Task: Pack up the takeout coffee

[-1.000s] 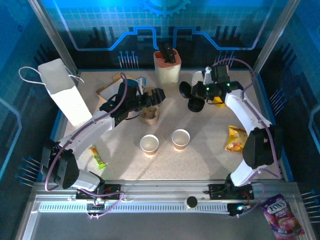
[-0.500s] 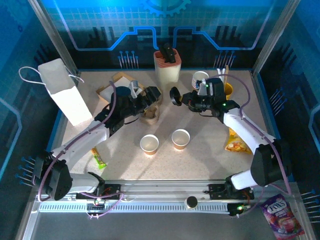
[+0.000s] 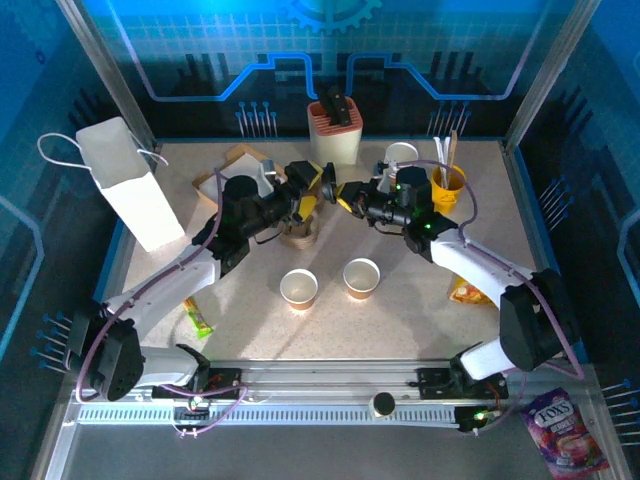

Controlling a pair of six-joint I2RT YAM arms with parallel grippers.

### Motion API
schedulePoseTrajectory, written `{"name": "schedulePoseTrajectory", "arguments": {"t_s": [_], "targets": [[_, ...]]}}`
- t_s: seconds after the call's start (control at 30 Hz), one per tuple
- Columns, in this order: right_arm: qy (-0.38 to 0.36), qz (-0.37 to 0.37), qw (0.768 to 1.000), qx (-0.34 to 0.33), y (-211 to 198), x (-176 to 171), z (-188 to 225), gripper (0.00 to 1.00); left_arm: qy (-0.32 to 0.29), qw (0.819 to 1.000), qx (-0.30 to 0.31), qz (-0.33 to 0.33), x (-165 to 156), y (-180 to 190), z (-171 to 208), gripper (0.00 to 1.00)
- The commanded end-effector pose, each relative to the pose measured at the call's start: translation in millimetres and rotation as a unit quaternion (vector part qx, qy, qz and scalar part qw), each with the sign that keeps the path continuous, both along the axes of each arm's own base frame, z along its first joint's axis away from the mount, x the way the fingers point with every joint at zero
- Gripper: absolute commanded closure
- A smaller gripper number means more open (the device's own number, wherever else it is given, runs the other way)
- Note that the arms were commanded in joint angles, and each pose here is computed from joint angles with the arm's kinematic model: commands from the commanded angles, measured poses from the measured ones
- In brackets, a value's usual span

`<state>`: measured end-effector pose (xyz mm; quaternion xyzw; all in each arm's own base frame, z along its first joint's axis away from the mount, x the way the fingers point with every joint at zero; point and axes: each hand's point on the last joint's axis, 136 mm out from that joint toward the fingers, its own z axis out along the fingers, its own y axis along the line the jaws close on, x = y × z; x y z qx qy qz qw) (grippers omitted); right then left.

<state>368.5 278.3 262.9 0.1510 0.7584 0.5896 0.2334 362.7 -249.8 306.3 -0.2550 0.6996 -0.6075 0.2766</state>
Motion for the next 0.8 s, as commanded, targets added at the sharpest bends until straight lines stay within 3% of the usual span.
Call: {"name": "schedulePoseTrajectory", "arguments": {"t_s": [0.0,0.2,0.47,0.77], "targets": [[0.000,-0.003,0.999,0.050,9.2,-4.2,12.9,0.92,0.003,0.999,-0.044,0.003,-3.9,-1.7,7.8,0.04],[0.007,-0.015,0.997,0.074,9.1,-7.6,16.5,0.92,-0.001,0.998,-0.066,0.006,-6.2,-5.6,16.2,0.04],[0.003,-0.016,0.995,0.095,14.4,-12.4,24.7,0.93,0.000,0.996,-0.085,0.017,-5.2,-2.7,19.1,0.16],[-0.001,-0.010,0.995,0.096,17.2,-14.4,29.2,0.93,-0.006,0.996,-0.084,0.009,-5.4,-5.3,24.1,0.19]]}}
